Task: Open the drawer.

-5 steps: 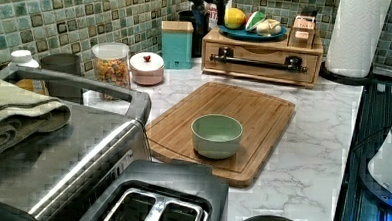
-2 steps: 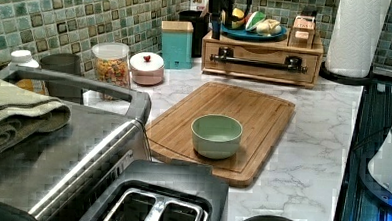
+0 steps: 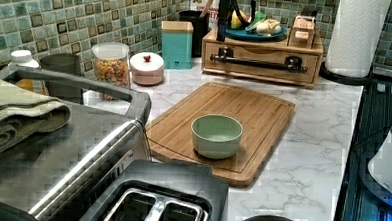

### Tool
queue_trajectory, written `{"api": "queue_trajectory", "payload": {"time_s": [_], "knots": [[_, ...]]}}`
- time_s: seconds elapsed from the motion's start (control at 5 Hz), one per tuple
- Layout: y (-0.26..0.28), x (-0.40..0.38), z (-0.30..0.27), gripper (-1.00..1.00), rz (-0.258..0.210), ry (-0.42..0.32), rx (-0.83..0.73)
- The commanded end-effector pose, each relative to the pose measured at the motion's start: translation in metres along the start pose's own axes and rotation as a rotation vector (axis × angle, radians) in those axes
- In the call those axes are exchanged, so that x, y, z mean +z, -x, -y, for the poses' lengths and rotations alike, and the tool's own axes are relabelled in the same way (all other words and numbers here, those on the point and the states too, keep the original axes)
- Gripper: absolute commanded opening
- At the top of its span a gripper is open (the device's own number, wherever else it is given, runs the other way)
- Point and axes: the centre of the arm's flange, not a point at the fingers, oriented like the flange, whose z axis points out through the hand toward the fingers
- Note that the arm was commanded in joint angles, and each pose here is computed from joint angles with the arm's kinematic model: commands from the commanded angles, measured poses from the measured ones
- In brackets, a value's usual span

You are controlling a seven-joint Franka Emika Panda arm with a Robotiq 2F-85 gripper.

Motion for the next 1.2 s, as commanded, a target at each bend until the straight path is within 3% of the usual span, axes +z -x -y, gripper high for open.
{"api": "queue_trajectory", "payload": {"time_s": [0.2,0.4,0.6,0.8,1.0,1.2], "knots": [[0.061,0.035,-0.049,1.0,0.057,0.098,0.088],[0.068,0.055,-0.061,1.0,0.057,0.05,0.088],[0.077,0.076,-0.059,1.0,0.015,0.005,0.121],[0.083,0.081,-0.052,1.0,0.008,-0.057,0.166],[0.082,0.07,-0.029,1.0,0.032,-0.03,0.239],[0.081,0.066,-0.017,1.0,0.026,-0.01,0.253]]}}
